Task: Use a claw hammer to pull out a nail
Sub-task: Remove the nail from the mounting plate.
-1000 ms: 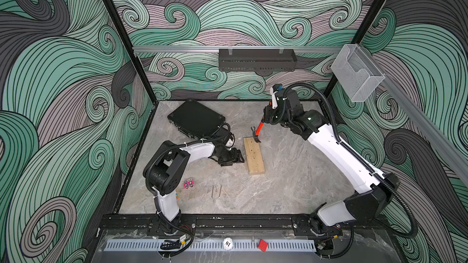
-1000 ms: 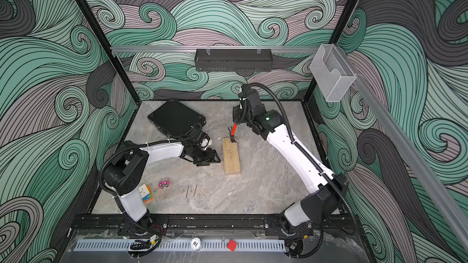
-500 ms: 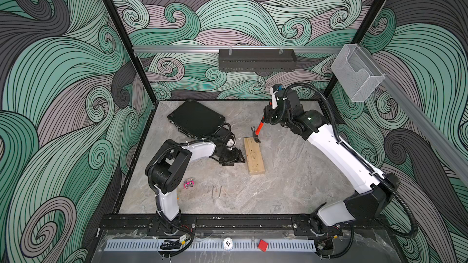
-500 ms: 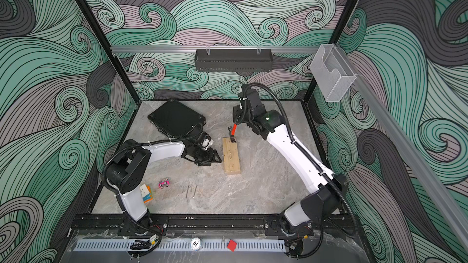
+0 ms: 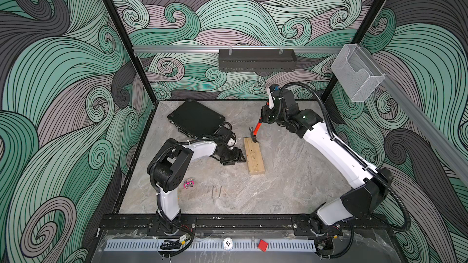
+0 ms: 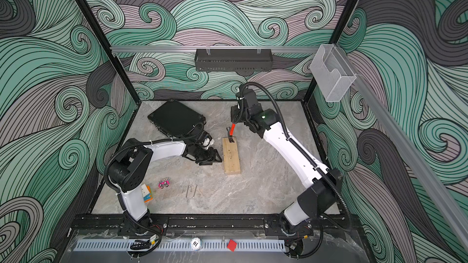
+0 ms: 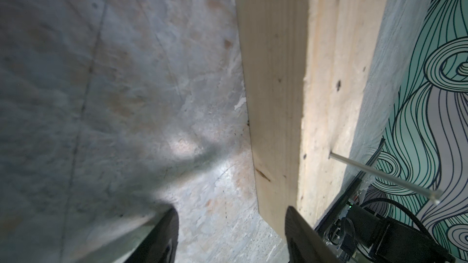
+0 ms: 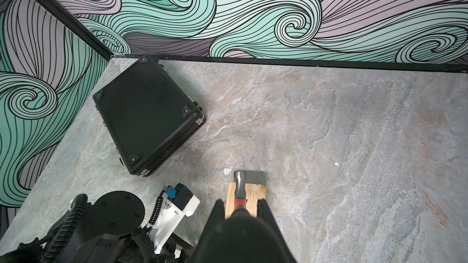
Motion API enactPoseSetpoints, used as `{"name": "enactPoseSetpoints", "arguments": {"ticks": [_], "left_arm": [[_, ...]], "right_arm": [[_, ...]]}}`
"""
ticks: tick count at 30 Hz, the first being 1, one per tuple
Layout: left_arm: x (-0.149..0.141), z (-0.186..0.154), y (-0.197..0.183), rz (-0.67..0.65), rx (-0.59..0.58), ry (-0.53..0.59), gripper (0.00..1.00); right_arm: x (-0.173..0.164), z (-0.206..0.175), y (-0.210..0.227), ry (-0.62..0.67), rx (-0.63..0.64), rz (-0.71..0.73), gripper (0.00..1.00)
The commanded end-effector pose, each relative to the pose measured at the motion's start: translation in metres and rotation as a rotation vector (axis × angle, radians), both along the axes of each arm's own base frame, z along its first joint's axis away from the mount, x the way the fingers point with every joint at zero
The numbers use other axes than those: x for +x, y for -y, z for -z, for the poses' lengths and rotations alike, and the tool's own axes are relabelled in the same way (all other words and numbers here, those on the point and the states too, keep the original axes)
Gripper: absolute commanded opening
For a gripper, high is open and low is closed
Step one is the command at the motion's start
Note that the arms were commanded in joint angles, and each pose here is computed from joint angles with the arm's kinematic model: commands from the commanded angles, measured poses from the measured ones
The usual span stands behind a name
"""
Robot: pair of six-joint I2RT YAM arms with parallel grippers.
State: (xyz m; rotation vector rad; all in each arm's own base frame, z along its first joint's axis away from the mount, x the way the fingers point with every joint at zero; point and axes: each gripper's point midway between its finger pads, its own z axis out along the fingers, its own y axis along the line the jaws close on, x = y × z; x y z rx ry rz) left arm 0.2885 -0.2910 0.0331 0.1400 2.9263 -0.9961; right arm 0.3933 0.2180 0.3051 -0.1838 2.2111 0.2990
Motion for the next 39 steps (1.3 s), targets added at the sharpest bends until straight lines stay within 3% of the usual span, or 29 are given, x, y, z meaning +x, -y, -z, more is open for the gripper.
{"name": "enactPoseSetpoints", "arguments": {"ticks": [1, 15, 28, 39], "left_arm": [[0.006, -0.001, 0.002, 0.005, -0.005, -0.003, 0.64], [0.012, -0.010, 0.026, 0.063, -0.086, -0.003, 0.58], [0.013, 0.010, 0.023, 0.055, 0.006, -0.057, 0.39], [0.015, 0.013, 0.023, 0.051, 0.021, -0.068, 0.30]], "right_arm": [[0.009, -0.031, -0.005, 0.094, 0.082, 0.008, 0.00], [0.010, -0.019, -0.005, 0.073, 0.072, 0.014, 0.00], [0.010, 0.000, -0.002, 0.057, 0.074, 0.042, 0.00], [0.010, 0.009, -0.001, 0.045, 0.081, 0.054, 0.00]]}}
